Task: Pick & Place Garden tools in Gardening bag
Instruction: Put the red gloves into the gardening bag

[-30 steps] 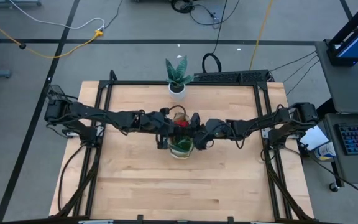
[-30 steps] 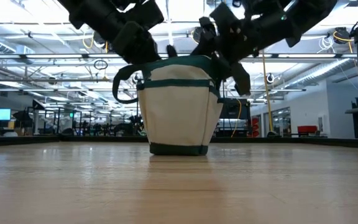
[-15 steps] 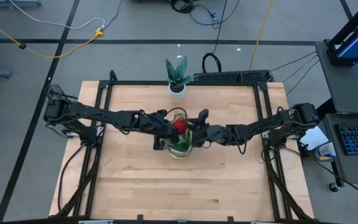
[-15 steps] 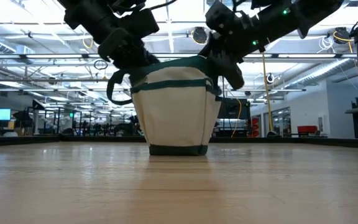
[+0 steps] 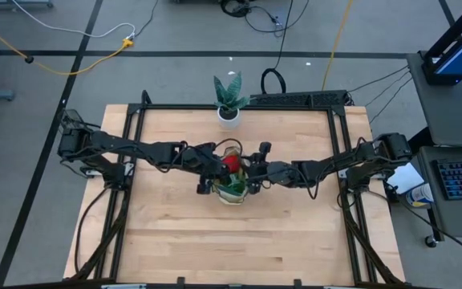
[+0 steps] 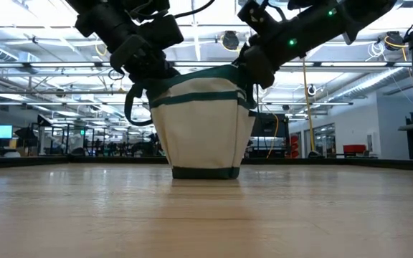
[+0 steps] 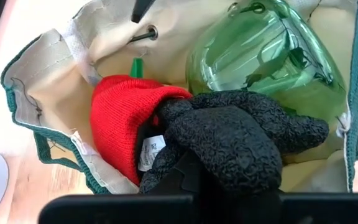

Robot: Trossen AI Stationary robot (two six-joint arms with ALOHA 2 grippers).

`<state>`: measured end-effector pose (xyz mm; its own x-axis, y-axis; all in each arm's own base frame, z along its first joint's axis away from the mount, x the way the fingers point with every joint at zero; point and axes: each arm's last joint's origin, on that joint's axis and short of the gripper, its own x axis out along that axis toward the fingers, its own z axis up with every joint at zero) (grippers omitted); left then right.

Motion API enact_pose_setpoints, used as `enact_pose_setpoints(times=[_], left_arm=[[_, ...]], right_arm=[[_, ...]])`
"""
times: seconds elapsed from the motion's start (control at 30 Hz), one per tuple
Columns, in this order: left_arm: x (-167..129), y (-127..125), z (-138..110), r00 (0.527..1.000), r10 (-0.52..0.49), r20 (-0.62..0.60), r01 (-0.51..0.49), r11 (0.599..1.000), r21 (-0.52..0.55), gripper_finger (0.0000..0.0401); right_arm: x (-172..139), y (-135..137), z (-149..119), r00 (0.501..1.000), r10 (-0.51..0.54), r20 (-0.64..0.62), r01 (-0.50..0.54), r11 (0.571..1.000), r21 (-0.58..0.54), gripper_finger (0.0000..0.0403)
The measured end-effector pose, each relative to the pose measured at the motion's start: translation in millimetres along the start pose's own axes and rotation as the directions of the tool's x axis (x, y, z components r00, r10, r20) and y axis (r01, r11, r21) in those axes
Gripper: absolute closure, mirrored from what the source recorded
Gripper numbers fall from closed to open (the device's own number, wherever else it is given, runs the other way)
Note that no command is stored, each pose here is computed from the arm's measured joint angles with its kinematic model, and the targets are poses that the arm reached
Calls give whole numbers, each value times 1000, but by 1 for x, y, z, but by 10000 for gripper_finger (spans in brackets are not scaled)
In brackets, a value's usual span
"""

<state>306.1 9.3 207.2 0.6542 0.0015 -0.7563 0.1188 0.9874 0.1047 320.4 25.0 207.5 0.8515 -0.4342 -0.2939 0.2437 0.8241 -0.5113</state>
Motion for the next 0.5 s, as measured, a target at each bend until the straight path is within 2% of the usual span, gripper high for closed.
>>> enact_pose_setpoints(times=[0.13,0.23,0.33,0.5], left_arm=[[0,-1,-3,999,8,-33,-7,999,38,391],[-4,-5,-4,997,42,-58,-38,997,66,391],[-9,-11,-3,998,42,-51,-34,988,153,386],[-13,-19,-1,994,96,-45,-85,974,211,335]], right_arm=[[0,3,1,995,91,36,-91,996,-12,282],[0,3,1,992,117,46,-116,993,-13,282],[0,3,2,992,116,47,-116,993,-13,282],[0,3,2,992,116,46,-116,993,-14,282]])
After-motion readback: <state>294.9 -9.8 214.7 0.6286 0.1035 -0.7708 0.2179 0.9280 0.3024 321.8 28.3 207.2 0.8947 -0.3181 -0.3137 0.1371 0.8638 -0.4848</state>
